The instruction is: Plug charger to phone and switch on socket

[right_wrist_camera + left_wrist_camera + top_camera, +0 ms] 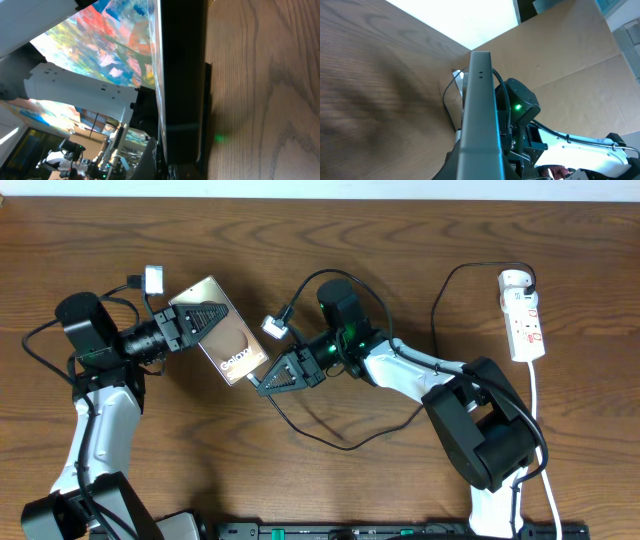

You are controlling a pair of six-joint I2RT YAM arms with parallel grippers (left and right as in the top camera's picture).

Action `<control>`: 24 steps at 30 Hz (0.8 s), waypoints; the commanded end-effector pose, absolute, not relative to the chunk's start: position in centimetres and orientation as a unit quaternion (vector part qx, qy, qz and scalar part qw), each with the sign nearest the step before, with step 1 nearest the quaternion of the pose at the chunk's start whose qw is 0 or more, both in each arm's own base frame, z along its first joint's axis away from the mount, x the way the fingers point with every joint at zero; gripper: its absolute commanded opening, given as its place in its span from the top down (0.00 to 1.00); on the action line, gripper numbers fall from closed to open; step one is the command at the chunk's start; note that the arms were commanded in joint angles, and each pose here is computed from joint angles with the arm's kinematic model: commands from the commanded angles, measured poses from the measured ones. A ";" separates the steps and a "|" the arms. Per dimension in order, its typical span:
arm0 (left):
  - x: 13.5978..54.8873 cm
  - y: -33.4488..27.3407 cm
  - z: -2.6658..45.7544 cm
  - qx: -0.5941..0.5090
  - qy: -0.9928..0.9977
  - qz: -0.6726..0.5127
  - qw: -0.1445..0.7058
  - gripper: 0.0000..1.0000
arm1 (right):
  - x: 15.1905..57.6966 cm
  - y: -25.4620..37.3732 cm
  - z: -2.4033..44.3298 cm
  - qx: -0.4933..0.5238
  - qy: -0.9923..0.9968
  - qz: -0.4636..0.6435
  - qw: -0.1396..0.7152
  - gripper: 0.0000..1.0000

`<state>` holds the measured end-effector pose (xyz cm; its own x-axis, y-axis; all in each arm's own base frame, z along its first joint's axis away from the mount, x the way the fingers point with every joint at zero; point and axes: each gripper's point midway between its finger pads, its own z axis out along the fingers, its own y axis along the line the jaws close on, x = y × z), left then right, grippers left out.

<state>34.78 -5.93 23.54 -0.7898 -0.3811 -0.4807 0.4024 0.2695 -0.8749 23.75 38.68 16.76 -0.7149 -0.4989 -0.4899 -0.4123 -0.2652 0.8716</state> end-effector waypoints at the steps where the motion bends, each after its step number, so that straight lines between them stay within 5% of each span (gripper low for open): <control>1: 34.2 -6.2 24.2 0.028 0.721 -0.614 0.320 0.92 | 24.3 38.1 17.1 0.384 -0.596 -0.705 0.021 0.99; 24: 34.2 -6.3 24.2 0.024 0.721 -0.615 0.317 0.92 | 24.8 38.0 17.1 0.381 -0.600 -0.703 0.013 0.99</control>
